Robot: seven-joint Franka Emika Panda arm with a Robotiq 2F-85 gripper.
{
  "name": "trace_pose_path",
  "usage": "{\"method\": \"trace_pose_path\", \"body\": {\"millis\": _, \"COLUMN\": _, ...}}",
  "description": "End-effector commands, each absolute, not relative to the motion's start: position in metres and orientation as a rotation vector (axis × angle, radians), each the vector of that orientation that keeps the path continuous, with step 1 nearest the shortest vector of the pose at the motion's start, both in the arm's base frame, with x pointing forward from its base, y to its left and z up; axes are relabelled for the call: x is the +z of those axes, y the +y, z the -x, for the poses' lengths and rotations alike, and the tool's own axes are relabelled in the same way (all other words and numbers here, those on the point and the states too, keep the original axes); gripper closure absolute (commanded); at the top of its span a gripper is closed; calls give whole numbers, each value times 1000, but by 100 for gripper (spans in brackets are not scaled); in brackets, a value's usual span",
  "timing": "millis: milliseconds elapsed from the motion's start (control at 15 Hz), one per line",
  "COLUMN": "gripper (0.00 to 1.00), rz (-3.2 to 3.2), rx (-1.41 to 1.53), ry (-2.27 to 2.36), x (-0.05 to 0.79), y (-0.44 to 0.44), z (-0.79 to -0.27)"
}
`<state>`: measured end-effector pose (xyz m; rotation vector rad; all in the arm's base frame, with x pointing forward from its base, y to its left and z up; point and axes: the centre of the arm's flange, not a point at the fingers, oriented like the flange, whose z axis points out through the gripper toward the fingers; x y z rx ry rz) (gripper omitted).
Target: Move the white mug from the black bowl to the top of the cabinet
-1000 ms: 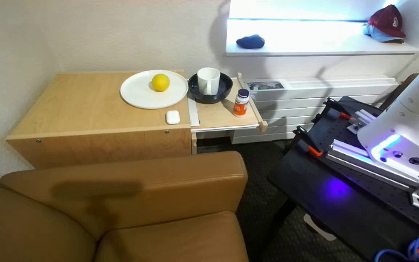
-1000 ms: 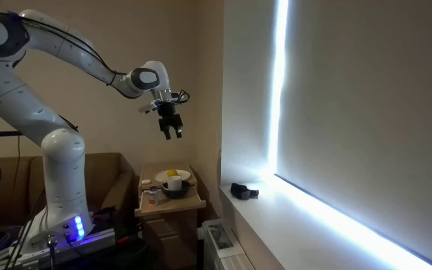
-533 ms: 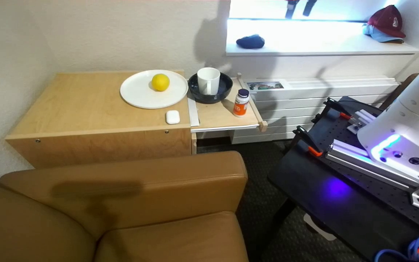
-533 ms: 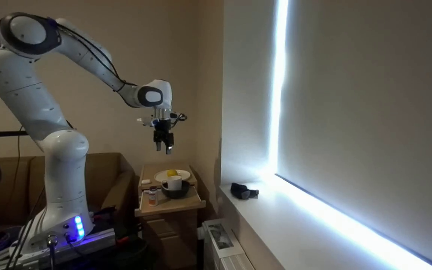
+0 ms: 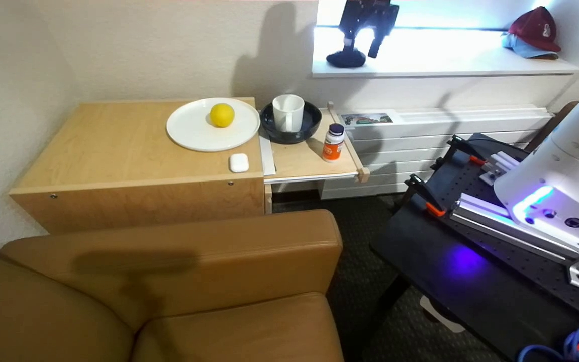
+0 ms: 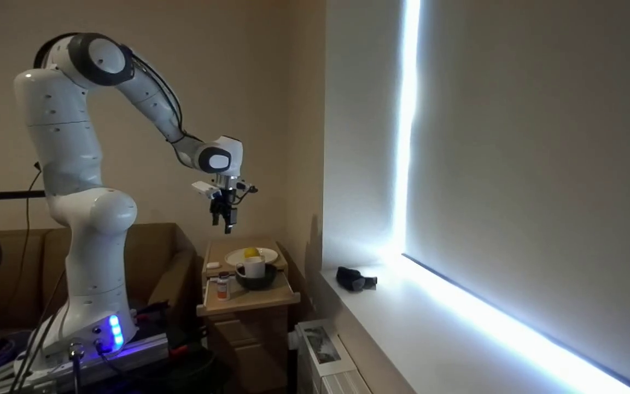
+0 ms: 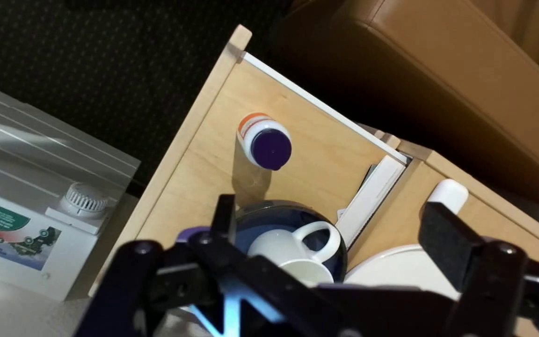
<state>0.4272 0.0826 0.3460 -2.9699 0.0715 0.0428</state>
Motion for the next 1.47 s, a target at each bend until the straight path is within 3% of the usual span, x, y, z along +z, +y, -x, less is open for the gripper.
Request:
{"method": "trace_pose_path", "body": {"millis": 0, "gripper": 0, "rz": 3032, "rx": 31, "ry": 169, "x": 332, "y": 82, "z": -443}}
{"method": "trace_pose_path", "body": {"millis": 667, "gripper": 0, "rz": 2968, "rx": -197, "ry": 862, "x": 213, "y": 114, "z": -511}}
{"method": "trace_pose_path", "body": {"millis": 933, "gripper": 0, "rz": 2983, "rx": -173, "ry": 788, "x": 221, "y": 107, "z": -495}}
{"method": "trace_pose_path", "body": {"millis": 1400, "gripper": 0, "rz": 2852, "rx": -287, "ry": 1081, "x": 176, "y": 99, "z": -533}}
